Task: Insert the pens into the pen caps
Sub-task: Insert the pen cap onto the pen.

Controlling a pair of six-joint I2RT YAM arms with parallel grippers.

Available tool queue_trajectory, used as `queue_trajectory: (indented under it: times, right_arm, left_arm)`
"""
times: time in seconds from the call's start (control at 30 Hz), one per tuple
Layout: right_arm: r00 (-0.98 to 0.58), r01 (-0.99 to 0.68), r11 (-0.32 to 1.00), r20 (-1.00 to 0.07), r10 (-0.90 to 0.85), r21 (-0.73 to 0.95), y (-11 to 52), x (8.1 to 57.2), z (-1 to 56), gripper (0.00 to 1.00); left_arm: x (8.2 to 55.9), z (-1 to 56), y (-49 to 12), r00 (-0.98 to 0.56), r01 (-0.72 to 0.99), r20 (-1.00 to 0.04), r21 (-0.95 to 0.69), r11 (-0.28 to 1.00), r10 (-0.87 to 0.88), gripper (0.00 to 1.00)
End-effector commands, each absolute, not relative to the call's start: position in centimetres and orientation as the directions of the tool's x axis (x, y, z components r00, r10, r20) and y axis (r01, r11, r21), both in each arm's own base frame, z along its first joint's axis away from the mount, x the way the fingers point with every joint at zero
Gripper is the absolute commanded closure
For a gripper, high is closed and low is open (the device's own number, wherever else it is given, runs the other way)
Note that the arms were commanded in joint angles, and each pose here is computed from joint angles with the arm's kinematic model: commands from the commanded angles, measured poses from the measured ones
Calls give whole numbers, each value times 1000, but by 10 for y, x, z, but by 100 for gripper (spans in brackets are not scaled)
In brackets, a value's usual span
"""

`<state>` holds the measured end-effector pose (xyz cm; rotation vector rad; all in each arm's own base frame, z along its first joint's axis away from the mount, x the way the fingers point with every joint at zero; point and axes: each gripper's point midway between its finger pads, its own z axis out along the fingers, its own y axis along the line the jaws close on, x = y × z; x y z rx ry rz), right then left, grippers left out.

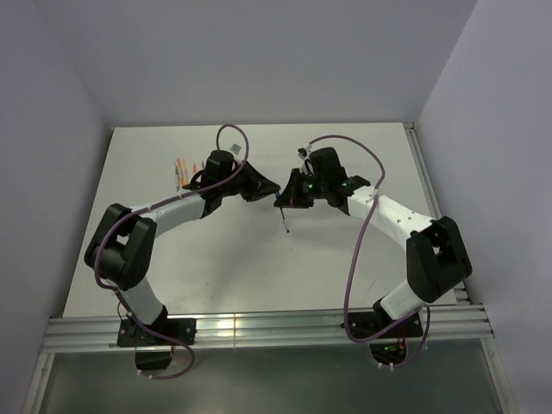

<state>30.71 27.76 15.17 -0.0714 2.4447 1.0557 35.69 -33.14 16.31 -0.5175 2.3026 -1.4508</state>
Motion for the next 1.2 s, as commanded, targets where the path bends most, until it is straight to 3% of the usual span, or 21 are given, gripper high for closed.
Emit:
queue_trajectory:
  times: [0.0, 0.37, 0.5, 0.73, 1.17]
  right_arm:
    - [-820, -292, 702, -547, 166, 650, 275, 322, 170, 100]
    - [-569, -483, 645, -772, 284, 593, 263, 326, 263, 100]
    - [-465, -562, 608, -823, 327, 560, 259, 319, 296, 100]
    - [-305, -659, 571, -868, 392, 490, 247, 300, 354, 100]
    - [-231, -837, 355, -857, 461, 416, 250, 241, 429, 100]
  left_arm:
    - [347, 208, -339, -869, 42, -205, -937, 346, -450, 100]
    - [317, 308, -333, -689, 426, -506, -862, 274, -520, 100]
    - [295, 335, -338, -643, 534, -562, -816, 221, -521, 100]
    - [256, 379, -333, -540, 697, -646, -702, 144, -540, 100]
    - [187, 433, -318, -409, 882, -747, -470, -19, -525, 100]
